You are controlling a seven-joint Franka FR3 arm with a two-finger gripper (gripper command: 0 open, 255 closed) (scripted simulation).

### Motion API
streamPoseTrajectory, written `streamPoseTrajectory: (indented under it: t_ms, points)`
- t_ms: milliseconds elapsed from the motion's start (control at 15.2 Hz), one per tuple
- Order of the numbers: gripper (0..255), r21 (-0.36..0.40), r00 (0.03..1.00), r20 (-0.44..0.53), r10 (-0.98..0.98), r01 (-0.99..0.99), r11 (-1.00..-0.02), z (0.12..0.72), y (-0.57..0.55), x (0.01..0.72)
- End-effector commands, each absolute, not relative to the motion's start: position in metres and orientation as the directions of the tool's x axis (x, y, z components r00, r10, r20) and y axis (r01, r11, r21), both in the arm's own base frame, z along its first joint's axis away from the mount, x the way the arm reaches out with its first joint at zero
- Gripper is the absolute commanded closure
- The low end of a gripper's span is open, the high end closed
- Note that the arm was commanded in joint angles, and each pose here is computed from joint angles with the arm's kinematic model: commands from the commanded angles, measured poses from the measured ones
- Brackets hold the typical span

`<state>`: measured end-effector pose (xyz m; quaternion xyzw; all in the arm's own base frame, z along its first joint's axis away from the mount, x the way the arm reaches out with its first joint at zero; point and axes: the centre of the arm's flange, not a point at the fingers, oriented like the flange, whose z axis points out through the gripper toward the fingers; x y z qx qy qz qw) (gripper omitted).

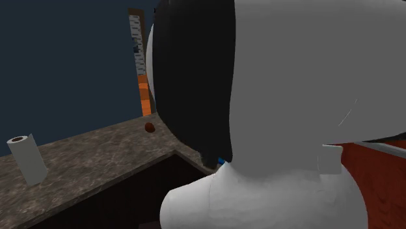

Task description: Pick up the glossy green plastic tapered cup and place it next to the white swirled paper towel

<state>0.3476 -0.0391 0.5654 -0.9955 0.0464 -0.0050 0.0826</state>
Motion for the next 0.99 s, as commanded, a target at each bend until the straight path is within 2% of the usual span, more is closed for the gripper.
streamPoseTrajectory:
  t_ms: [0, 924]
  points:
    - [0, -0.174, 0.997, 0.012, -0.081, -0.078, -0.982, 0.552, -0.053, 0.366]
    - [0, -0.242, 0.997, 0.073, -0.001, 0.016, -0.97, 0.465, -0.134, 0.507]
